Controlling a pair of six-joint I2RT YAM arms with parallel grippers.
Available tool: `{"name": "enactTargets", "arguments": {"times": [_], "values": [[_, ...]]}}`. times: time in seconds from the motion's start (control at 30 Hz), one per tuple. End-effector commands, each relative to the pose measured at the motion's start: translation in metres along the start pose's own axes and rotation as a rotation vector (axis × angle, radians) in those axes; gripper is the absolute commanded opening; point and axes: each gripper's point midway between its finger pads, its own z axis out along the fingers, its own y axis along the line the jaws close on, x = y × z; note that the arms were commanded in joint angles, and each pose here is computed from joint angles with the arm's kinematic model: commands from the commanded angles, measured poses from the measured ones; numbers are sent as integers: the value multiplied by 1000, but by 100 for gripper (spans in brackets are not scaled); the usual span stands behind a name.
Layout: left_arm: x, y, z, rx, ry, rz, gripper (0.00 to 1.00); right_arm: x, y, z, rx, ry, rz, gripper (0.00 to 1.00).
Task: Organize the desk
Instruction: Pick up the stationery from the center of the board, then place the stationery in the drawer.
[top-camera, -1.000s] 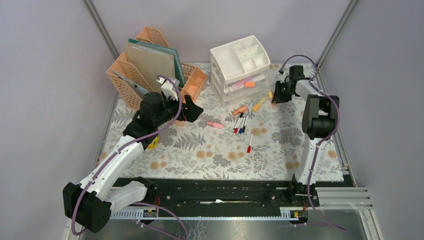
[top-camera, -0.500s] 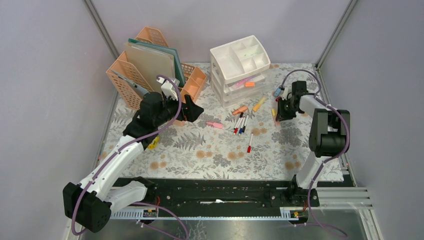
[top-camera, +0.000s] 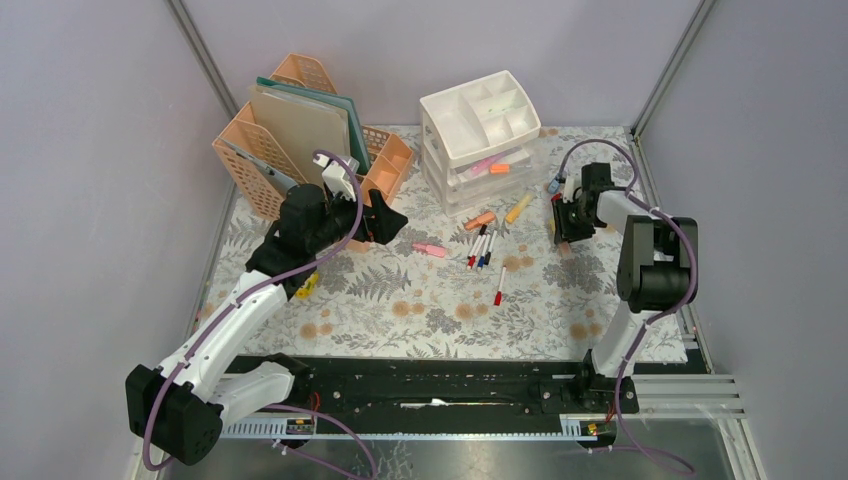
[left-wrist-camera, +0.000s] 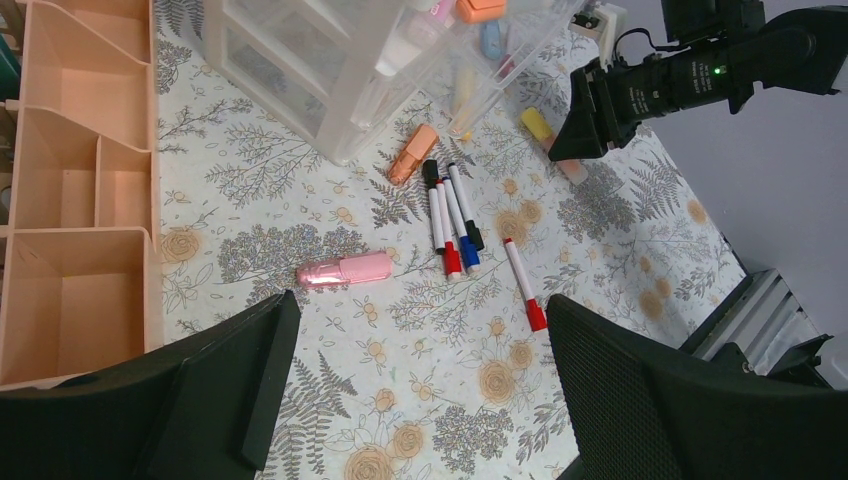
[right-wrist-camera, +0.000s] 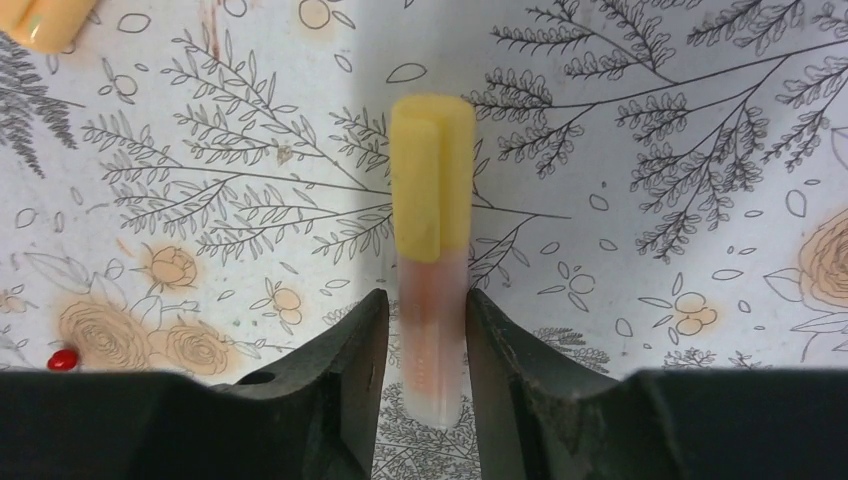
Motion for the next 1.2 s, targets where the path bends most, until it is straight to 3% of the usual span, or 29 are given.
{"name": "enactTargets", "arguments": {"times": [0.0, 0.4, 0.43, 0.5, 0.6, 0.8, 0.93, 1.03, 1.17], "values": [[-16, -7, -3, 32, -62, 23, 99, 1, 4, 9, 13, 37, -44, 41], [-18, -10, -5, 42, -68, 23, 99, 36, 18, 13, -9, 106, -58, 41], [-18, -10, -5, 44, -68, 23, 99, 31, 1, 11, 89, 84, -67, 41], [-18, -11, -6, 45, -70, 24, 99, 20, -10, 2, 137, 42, -170, 14], [-19, -11, -6, 43, -74, 25, 99, 12, 1, -17, 82, -17, -190, 1], [-19, -11, -7, 45, -75, 25, 99, -14, 27, -66, -50, -176, -204, 0], [-20, -11, -7, 43, -77, 26, 99, -39, 64, -112, -210, -338, -305, 0], [-19, -10, -7, 41, -76, 26, 99, -66, 91, -154, -319, -495, -436, 2], [-19, -10, -6, 43, -74, 28, 99, -116, 104, -190, -300, -662, -631, 1]]}}
